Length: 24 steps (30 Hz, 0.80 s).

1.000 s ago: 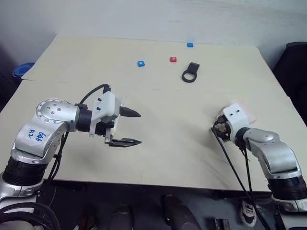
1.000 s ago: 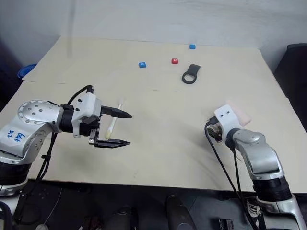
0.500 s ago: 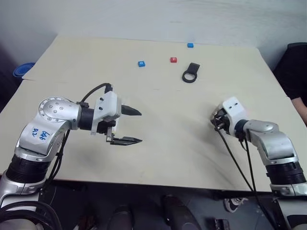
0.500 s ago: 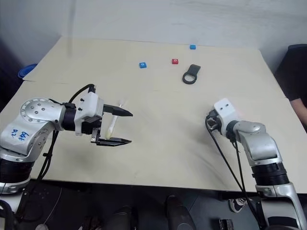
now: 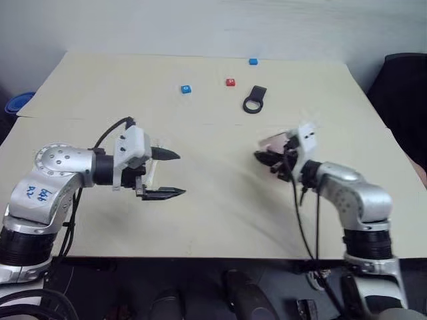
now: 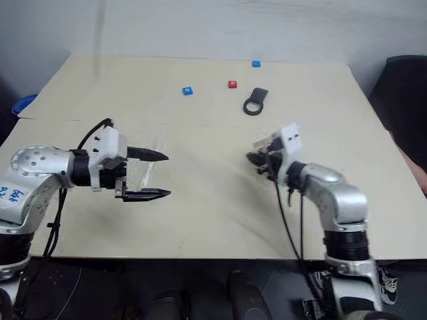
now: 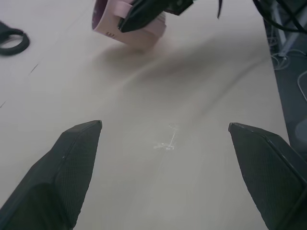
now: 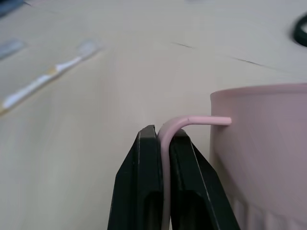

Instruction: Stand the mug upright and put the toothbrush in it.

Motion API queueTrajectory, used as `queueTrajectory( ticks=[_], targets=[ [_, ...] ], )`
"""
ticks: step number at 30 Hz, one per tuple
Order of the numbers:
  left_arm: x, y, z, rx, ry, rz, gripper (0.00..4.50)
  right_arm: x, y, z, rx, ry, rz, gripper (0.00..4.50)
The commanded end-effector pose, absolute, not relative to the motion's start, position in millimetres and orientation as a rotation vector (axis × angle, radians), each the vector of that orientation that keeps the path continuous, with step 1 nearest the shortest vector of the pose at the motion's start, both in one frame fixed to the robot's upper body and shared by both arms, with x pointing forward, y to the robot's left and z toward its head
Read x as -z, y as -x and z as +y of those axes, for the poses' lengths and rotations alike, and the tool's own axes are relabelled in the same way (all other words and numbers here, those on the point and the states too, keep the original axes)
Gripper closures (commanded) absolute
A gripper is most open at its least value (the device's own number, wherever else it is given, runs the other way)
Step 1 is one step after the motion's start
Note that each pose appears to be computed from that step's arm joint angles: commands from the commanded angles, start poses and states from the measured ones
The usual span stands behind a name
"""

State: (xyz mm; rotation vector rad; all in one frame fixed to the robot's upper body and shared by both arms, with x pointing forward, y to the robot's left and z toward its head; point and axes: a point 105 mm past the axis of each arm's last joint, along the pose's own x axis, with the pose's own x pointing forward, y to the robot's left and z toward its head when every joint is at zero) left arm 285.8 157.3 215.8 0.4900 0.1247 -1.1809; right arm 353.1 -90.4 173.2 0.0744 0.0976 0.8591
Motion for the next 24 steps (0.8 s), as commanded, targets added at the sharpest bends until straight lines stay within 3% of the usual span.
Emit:
queueTrajectory(
  ticks=[1,9,16,18,24],
  targets=[
    [-237,-281,168,1.102,-0.499,0.073,0.0,-200,-349,-47,-0.982,-0.086,-0.104,4.49],
    [-236,-275,175,1.059,-0.509,0.104,0.0,-191,-360,8,-1.033,-0.252,-0.187,4.49],
    [-232,-272,151,1.115,-0.481,0.076,0.0,-176,-350,-7,-1.046,-0.298,-0.178,4.49],
    [-231,-271,149,1.124,-0.468,0.076,0.0,-175,-342,-13,-1.062,-0.282,-0.172,3.59],
    [-227,-276,133,1.171,-0.453,0.061,0.0,-179,-309,-26,-1.158,-0.192,-0.148,1.93]
  ],
)
